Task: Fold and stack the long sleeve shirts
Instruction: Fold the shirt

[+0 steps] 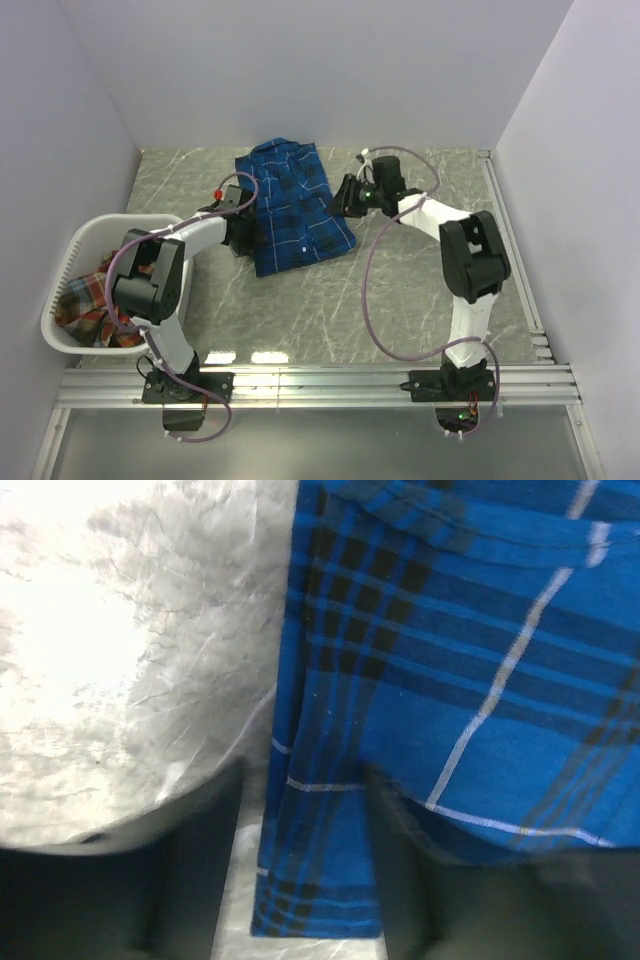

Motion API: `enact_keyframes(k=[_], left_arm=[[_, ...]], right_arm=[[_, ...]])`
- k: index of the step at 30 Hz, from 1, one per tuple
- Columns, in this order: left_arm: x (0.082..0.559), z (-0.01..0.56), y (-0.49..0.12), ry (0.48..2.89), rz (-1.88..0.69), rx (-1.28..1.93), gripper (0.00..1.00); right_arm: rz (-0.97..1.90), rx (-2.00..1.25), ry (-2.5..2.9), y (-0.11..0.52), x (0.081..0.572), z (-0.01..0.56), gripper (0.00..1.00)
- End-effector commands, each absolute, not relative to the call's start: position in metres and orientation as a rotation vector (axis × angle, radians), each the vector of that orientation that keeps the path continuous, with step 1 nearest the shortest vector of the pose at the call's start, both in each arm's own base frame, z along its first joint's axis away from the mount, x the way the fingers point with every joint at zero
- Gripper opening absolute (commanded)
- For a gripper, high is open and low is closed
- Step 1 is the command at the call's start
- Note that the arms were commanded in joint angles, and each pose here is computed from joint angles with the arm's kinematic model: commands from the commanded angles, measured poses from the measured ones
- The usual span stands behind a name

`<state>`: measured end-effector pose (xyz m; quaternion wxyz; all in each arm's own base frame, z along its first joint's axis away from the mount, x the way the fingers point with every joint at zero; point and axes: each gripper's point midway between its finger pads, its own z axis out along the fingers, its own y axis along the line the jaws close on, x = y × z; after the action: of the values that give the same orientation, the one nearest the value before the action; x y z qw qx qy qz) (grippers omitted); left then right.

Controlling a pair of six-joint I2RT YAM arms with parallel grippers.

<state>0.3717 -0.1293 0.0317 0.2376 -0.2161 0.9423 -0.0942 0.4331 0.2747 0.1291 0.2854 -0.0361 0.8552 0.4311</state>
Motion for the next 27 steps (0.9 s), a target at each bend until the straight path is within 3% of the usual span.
enact_keyframes(k=[1, 2, 4, 5, 6, 11, 17, 19, 20, 22, 25, 26, 27], left_arm=[[0.376, 0.03, -0.136, 2.572, -0.305, -0.633, 0.5], [0.372, 0.026, -0.135, 2.586, -0.301, -0.641, 0.37], [0.356, 0.015, -0.131, 2.627, -0.284, -0.662, 0.22], [0.351, 0.013, -0.129, 2.638, -0.279, -0.669, 0.07], [0.34, 0.008, -0.126, 2.657, -0.266, -0.675, 0.01], [0.289, -0.008, -0.109, 2.746, -0.217, -0.689, 0.0], [0.269, 0.012, -0.098, 2.722, -0.237, -0.679, 0.01], [0.271, 0.02, -0.097, 2.705, -0.248, -0.655, 0.06], [0.274, 0.03, -0.102, 2.687, -0.288, -0.619, 0.17], [0.279, 0.043, -0.107, 2.657, -0.335, -0.583, 0.26], [0.291, 0.074, -0.116, 2.58, -0.409, -0.518, 0.5], [0.299, 0.09, -0.12, 2.537, -0.435, -0.491, 0.65], [0.303, 0.099, -0.122, 2.514, -0.446, -0.48, 0.71]], right_arm=[[1.222, -0.06, 2.364, 0.284, 0.426, 0.1, 0.4], [1.21, -0.032, 2.392, 0.282, 0.424, 0.09, 0.4], [1.17, 0.073, 2.477, 0.272, 0.415, 0.062, 0.39], [1.166, 0.113, 2.502, 0.267, 0.411, 0.054, 0.39], [1.167, 0.164, 2.514, 0.262, 0.409, 0.048, 0.38], [1.051, 0.263, 2.631, 0.237, 0.377, 0.018, 0.37], [1.045, 0.228, 2.664, 0.229, 0.344, 0.025, 0.37], [1.041, 0.166, 2.626, 0.231, 0.341, 0.041, 0.37], [1.015, 0.13, 2.621, 0.233, 0.339, 0.047, 0.37], [0.978, 0.011, 2.542, 0.238, 0.347, 0.076, 0.37], [0.872, -0.108, 2.451, 0.247, 0.357, 0.113, 0.38], [0.821, -0.149, 2.431, 0.251, 0.356, 0.119, 0.39], [0.811, -0.173, 2.375, 0.255, 0.361, 0.139, 0.4]])
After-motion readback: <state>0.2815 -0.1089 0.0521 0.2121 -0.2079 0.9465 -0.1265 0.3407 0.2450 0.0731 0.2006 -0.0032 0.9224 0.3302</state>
